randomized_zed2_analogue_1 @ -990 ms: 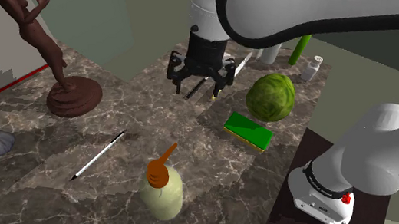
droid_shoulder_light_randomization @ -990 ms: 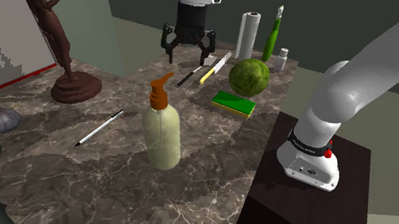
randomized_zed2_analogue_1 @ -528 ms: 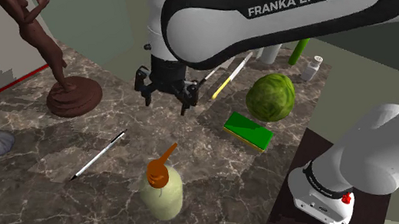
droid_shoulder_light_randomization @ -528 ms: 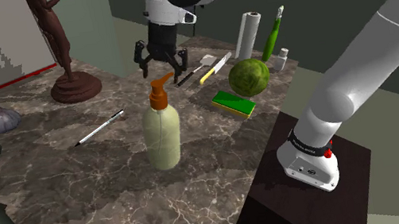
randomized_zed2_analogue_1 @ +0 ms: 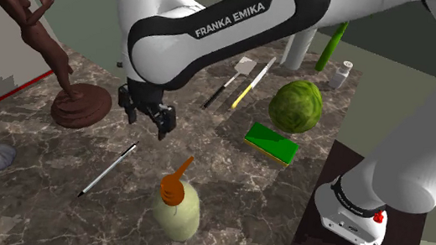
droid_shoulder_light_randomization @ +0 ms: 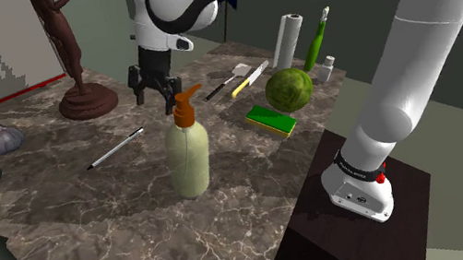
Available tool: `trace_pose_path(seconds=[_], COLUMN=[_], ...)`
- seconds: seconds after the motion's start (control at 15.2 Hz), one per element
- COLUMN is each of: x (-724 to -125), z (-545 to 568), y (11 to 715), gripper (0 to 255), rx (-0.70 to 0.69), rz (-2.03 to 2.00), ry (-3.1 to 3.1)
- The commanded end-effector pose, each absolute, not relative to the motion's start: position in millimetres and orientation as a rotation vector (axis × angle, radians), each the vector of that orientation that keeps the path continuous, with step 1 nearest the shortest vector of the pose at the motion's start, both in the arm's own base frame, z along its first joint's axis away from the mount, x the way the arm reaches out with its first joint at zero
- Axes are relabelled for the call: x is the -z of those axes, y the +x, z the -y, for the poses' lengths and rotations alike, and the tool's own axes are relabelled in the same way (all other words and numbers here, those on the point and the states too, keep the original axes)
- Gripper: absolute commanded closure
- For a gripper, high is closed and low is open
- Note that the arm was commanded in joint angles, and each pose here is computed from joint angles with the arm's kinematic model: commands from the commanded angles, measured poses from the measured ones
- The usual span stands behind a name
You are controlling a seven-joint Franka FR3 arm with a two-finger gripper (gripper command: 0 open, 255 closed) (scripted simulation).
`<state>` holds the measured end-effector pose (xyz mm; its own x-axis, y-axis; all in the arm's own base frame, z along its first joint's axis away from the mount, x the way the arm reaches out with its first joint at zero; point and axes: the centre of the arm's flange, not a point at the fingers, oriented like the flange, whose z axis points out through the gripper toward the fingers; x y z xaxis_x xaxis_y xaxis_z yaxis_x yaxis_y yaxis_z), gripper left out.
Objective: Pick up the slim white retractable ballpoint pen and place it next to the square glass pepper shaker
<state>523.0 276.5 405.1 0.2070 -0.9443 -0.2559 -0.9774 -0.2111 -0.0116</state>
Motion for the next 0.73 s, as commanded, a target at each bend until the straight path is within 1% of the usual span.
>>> trace_pose_path(seconds=[0.0, 0.66], x=[-391, -348], z=[-289, -303], y=[543, 548], gripper=[0, 0], rx=[-0.319, -0.33], rz=[-1.937, -1.963], ry=[-2.222, -2.196])
